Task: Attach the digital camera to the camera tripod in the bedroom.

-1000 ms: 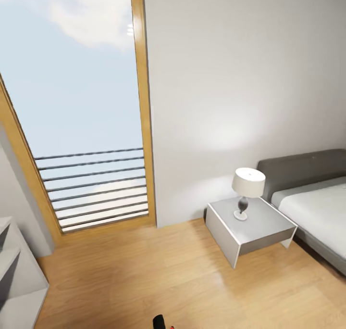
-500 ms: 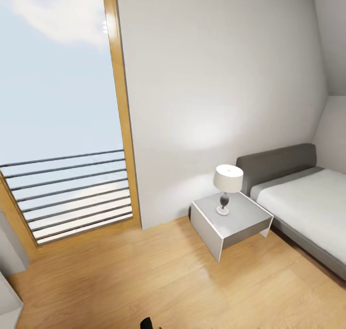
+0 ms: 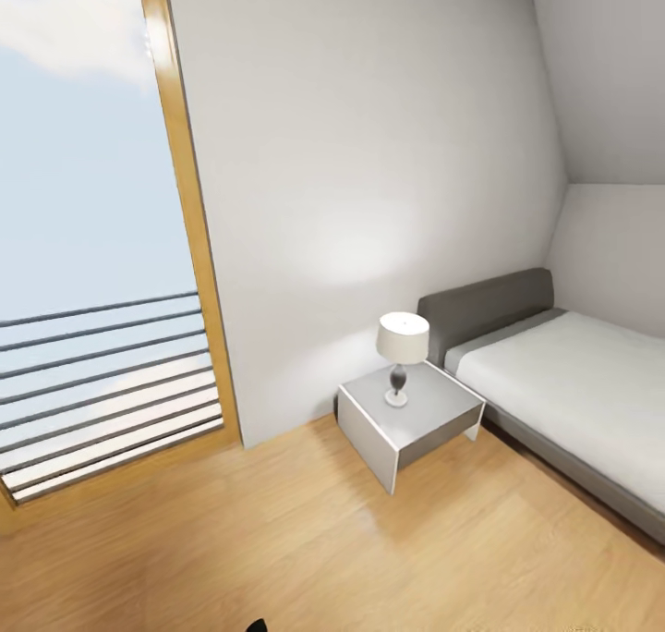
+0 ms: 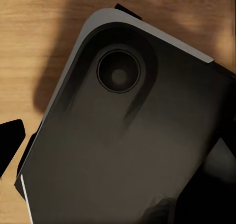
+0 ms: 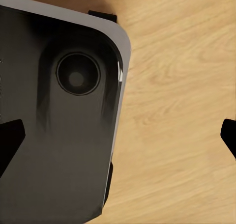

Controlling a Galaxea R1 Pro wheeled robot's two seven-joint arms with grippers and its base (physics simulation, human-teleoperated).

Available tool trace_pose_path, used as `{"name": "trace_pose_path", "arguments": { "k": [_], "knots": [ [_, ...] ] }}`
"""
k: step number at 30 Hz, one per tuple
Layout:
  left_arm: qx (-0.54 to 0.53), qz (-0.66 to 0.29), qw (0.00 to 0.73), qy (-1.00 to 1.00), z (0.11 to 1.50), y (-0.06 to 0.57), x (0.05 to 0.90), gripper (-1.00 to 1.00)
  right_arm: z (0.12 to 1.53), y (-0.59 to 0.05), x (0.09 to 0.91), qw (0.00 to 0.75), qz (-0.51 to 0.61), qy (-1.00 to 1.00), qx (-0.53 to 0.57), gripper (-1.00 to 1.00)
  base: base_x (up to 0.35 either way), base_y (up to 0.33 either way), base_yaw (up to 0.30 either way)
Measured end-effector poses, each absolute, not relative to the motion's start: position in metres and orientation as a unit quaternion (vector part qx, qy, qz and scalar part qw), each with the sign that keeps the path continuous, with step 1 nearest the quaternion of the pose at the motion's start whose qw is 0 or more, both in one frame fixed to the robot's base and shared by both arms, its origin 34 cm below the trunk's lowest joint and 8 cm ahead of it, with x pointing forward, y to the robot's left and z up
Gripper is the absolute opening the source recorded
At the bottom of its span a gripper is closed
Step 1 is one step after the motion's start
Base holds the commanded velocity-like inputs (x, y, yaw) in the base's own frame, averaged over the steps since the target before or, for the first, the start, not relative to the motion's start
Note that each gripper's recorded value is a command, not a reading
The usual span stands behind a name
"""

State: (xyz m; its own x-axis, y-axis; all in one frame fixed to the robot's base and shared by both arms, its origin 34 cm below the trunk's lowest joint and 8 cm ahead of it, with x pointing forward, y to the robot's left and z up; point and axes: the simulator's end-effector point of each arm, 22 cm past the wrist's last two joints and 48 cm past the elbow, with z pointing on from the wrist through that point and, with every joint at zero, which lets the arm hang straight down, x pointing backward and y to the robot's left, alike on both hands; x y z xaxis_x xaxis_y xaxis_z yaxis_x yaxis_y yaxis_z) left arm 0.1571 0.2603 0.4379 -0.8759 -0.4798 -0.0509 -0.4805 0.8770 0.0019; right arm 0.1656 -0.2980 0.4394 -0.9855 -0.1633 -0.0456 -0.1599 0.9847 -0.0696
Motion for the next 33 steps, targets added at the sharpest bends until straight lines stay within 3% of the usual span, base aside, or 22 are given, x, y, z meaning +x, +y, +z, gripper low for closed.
{"name": "trace_pose_path", "arguments": {
  "k": [16,33],
  "knots": [
    [-0.248,0.007,0.024,0.968,0.4379,0.2600,0.1571,1.00,0.4393,-0.2976,0.1655,0.025,-0.033,0.996,-0.081,1.00,0.000,0.000,-0.233],
    [-0.248,0.007,0.024,0.968,0.4379,0.2594,0.1570,1.00,0.4392,-0.2947,0.1656,0.025,-0.030,0.995,-0.092,1.00,0.000,0.000,-0.020]
  ]
}}
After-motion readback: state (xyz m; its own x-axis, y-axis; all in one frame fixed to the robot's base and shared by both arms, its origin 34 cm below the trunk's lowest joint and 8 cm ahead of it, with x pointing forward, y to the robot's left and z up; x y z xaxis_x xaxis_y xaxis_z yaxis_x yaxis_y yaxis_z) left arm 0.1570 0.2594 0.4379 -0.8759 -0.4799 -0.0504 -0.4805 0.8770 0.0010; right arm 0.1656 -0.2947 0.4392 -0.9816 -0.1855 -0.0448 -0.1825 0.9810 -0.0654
